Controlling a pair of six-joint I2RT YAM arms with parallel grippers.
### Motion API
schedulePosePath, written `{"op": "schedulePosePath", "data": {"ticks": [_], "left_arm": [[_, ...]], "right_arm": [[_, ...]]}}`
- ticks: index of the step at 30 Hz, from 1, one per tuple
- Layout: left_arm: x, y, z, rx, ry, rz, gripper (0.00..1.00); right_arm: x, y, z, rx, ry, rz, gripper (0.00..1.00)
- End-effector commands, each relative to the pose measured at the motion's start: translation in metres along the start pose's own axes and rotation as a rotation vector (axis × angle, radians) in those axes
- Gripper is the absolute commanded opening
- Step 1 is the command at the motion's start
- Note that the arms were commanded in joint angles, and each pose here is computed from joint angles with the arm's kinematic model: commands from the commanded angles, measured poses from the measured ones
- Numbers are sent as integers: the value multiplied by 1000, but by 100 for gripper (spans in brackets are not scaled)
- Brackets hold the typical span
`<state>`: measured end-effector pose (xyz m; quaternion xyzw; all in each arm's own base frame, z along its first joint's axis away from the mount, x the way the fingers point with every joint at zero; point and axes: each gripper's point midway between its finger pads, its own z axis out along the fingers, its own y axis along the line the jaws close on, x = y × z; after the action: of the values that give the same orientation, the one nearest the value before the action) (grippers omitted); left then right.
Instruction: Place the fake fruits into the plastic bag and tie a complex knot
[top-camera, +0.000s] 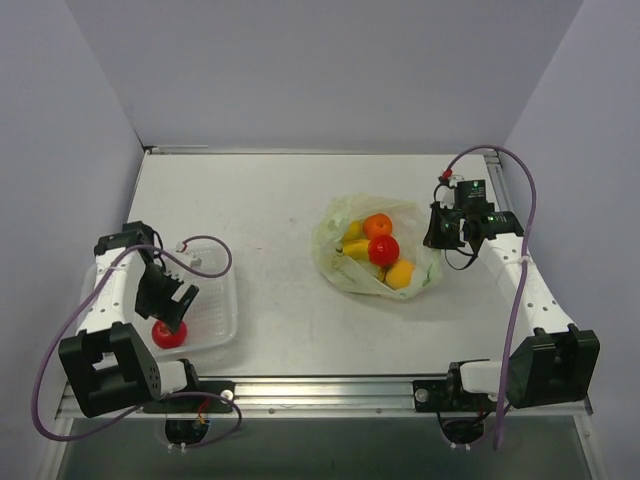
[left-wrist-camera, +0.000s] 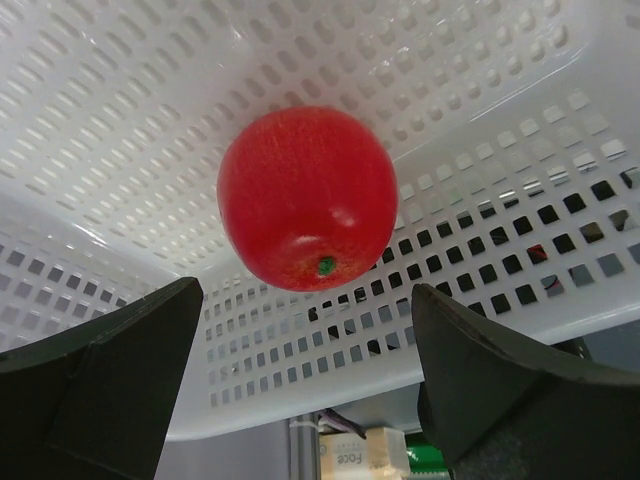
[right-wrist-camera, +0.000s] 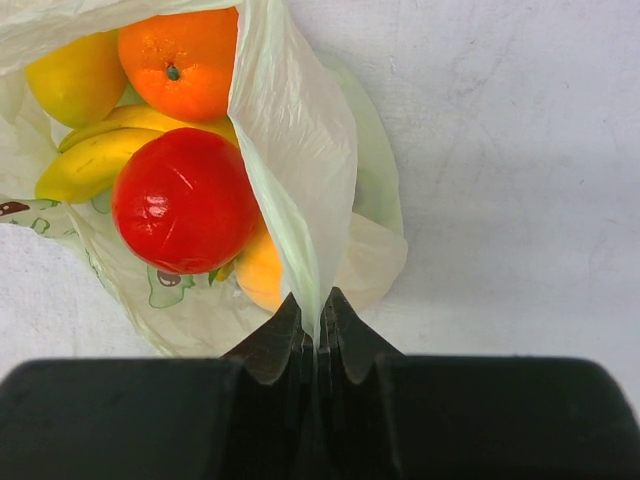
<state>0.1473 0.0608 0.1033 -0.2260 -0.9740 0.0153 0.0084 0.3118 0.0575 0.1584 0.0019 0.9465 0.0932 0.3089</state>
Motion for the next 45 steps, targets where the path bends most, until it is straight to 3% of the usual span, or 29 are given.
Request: {"op": "schedulePosePath", "data": {"ticks": [1, 13, 15, 16, 21, 23, 26, 29, 35, 40, 41, 45], "left_arm": [[11, 10, 9, -42, 71, -11, 97], [3, 5, 38, 64, 130, -56, 97], [-4, 8, 33, 63, 109, -65, 86], [-8, 11, 28, 55, 100, -68, 74], [-53, 15, -29, 67, -96, -88, 59], [-67, 11, -49, 90, -152, -75, 56], [-106, -6, -106, 159, -346, -14, 56], [-152, -41, -156, 172, -525, 137, 55], [-251, -172, -221, 352, -826, 466, 55], [-293, -288, -226, 464, -959, 690, 54], [-309, -301, -228, 439, -1021, 710, 54], [-330, -365, -216, 479, -1078, 785, 54]], "right_arm": [[2, 3, -6, -15, 3, -22, 0], [-1, 2, -7, -14, -2, -33, 0], [-1, 2, -7, -13, -4, -33, 0], [-1, 2, -8, -13, -4, -35, 0], [3, 1, -4, -16, 12, -29, 0], [4, 2, -3, -23, 16, -24, 0], [3, 4, -2, -32, 20, -20, 0], [3, 5, 0, -40, 29, -15, 0], [4, 12, 2, -75, 41, -4, 0], [-2, 13, 0, -77, 28, -7, 0], [-3, 14, 0, -83, 30, -3, 0], [-10, 15, 0, -94, 20, 3, 0]]}}
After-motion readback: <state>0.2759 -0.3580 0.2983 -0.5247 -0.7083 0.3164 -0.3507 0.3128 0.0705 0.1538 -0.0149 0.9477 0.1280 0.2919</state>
